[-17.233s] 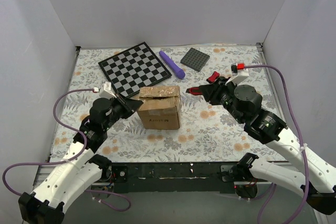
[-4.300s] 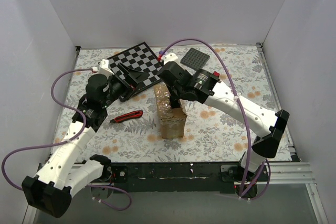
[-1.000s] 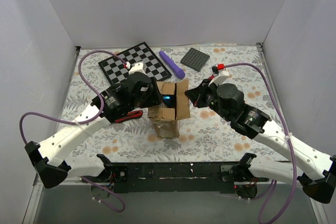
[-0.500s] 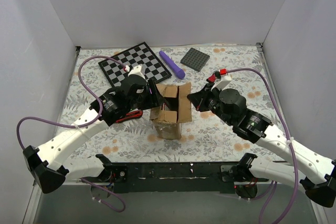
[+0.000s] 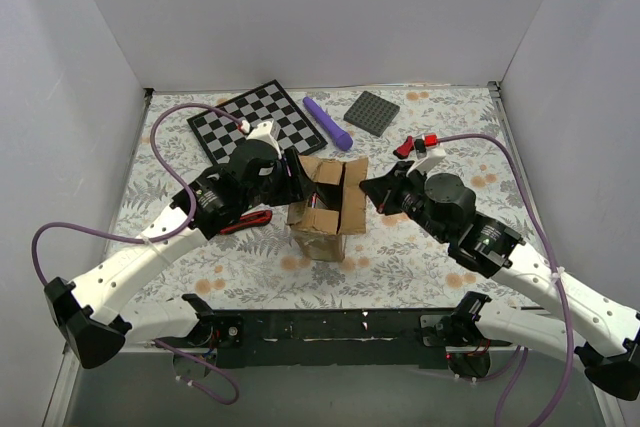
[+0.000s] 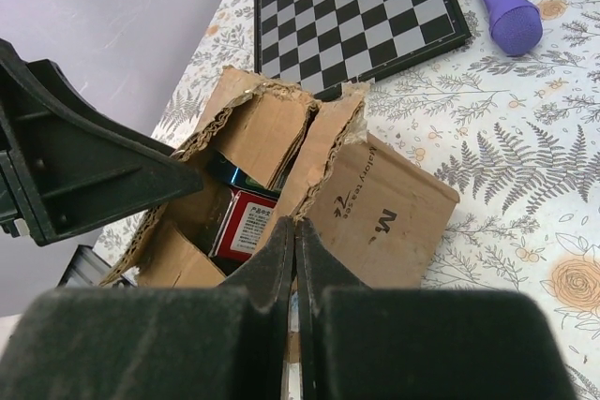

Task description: Unpack the express box

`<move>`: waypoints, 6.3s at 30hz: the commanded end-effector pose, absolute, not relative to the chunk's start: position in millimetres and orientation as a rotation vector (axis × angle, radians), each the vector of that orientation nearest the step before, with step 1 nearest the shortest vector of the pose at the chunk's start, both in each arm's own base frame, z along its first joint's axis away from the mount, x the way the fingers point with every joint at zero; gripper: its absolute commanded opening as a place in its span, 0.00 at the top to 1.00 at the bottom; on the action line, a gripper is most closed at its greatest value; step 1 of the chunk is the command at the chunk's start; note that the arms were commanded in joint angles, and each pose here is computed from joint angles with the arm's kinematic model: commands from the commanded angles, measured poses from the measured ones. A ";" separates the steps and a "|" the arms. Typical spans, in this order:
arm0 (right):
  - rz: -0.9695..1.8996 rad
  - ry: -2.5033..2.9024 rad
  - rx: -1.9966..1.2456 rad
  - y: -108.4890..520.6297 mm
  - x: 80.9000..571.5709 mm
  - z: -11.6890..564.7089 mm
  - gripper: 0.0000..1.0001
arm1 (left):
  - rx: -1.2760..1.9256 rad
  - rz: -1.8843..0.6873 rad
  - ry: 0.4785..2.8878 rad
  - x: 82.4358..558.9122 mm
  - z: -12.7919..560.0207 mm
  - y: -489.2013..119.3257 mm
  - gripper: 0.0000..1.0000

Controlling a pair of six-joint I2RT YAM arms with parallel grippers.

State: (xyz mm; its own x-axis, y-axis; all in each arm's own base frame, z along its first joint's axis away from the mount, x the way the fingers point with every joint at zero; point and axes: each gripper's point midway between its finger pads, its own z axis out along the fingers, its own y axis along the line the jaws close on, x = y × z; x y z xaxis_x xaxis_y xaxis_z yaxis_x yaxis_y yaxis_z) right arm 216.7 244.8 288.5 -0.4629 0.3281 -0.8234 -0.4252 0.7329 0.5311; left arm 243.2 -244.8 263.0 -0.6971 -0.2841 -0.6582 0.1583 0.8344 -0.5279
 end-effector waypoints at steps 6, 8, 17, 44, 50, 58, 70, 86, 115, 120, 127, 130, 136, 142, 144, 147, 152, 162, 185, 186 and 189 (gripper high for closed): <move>0.814 1.814 -0.072 231.5 222.2 307.8 0.49 | 0.087 -0.649 2.121 262.8 281.2 -241.3 1.00; 0.823 1.804 -0.086 234.5 222.6 314.9 0.40 | 0.120 -0.638 2.119 263.7 279.6 -242.3 1.00; 0.785 1.735 -0.116 236.6 232.7 349.9 0.24 | 0.318 -0.588 2.076 274.3 274.7 -254.5 0.74; 0.528 1.823 0.028 185.3 344.0 270.8 0.86 | -0.395 -0.877 2.189 190.3 222.8 -200.1 1.00; 0.609 1.880 -0.041 212.1 373.6 249.7 0.85 | -0.181 -1.060 2.320 151.5 205.2 -236.2 1.00; 0.806 1.947 -0.176 254.5 373.2 215.7 0.86 | 0.120 -1.268 2.435 117.2 177.9 -276.2 1.00; 0.950 1.927 -0.374 263.4 324.0 211.2 0.86 | -0.169 -0.792 2.488 173.3 128.3 -236.8 1.00; 1.049 1.960 -0.399 259.7 255.0 188.8 0.86 | -0.263 -0.688 2.348 268.3 143.7 -219.9 0.99; 0.937 1.958 -0.384 268.5 230.7 176.2 0.80 | -0.411 -0.465 2.114 416.5 168.3 -159.6 0.76; 0.862 1.951 -0.384 252.7 228.4 195.0 0.54 | -0.437 -0.330 2.079 407.1 200.3 -125.1 0.35; 0.860 1.944 -0.436 239.2 209.2 194.3 0.49 | -0.615 -0.177 2.158 336.0 177.8 -80.7 0.26; 0.854 1.948 -0.437 233.2 203.2 190.7 0.50 | -0.639 -0.131 2.248 309.6 145.3 -72.9 0.25; 0.867 1.953 -0.433 229.4 196.8 185.5 0.50 | -0.630 -0.017 2.462 295.3 87.6 -67.2 0.17; 0.870 1.919 -0.420 225.9 195.4 194.8 0.50 | -0.586 -0.007 2.527 303.5 71.6 -68.2 0.13; 0.865 1.917 -0.422 224.3 194.8 193.6 0.50 | -0.511 0.018 2.554 304.1 73.5 -67.2 0.13; 0.858 1.914 -0.425 223.0 194.3 190.8 0.50 | -0.489 -0.007 2.542 299.4 78.4 -67.3 0.12; 0.867 1.905 -0.424 224.6 194.7 188.2 0.50 | -0.788 -0.244 2.391 288.3 106.0 -81.1 0.03; 0.880 1.882 -0.423 227.3 196.5 197.8 0.50 | -1.626 -0.280 2.076 248.4 83.6 -61.1 0.05; 0.902 1.877 -0.427 229.2 194.4 206.8 0.50 | -2.243 -0.036 1.938 248.9 27.3 -57.9 0.07; 0.907 1.878 -0.429 230.1 194.1 206.8 0.50 | -2.280 0.032 1.938 246.5 20.1 -57.2 0.07; 0.919 1.874 -0.435 232.0 193.4 209.6 0.50 | -2.335 0.031 1.899 252.5 20.1 -58.1 0.08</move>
State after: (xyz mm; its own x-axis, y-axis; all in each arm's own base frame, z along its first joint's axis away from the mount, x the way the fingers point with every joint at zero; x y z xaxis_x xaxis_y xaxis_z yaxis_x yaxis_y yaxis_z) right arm 190.5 222.7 176.4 -0.5170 0.0414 -0.8550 -0.6013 0.6933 0.3972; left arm 259.6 -64.9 26.1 -0.3421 -0.9258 -0.1608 -0.9122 0.3683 -0.1798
